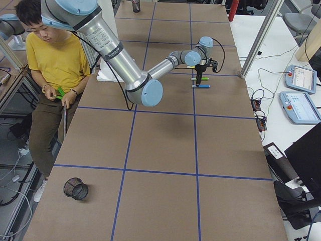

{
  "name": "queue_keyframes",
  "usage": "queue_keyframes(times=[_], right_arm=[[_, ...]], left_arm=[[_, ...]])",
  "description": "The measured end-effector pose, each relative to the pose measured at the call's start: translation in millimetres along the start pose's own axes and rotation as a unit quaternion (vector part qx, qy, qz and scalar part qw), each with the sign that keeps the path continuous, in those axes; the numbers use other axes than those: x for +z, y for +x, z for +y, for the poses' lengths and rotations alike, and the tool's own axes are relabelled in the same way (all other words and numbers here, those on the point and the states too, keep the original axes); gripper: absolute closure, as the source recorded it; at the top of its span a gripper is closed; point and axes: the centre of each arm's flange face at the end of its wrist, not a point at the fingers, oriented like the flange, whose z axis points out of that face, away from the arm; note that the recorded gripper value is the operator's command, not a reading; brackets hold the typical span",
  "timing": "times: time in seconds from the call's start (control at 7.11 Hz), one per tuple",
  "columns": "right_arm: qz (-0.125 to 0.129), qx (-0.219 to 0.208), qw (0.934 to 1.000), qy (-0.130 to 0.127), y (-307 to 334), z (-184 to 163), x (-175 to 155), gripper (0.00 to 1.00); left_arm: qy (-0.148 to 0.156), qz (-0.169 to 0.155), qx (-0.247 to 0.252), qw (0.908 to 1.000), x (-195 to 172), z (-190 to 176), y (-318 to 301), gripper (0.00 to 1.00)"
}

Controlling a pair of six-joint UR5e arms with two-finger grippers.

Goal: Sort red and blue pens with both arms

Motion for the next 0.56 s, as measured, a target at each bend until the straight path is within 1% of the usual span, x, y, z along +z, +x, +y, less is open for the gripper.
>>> queue_keyframes(times=[0.14,0.28,0.56], right_arm=[[0.006,-0.016,0.9998,-0.013,-6,1,11,0.25],[0.01,-0.032,0.9992,-0.023,-12,7,21,0.39],[0.014,-0.051,0.998,-0.035,-21,21,37,0.44]], left_arm=[[0.005,0.001,0.004,1.0,4,5,-5,0.0],[0.009,0.001,0.008,0.9999,9,10,-10,0.0],[0.015,0.002,0.014,0.9998,19,17,-21,0.0]])
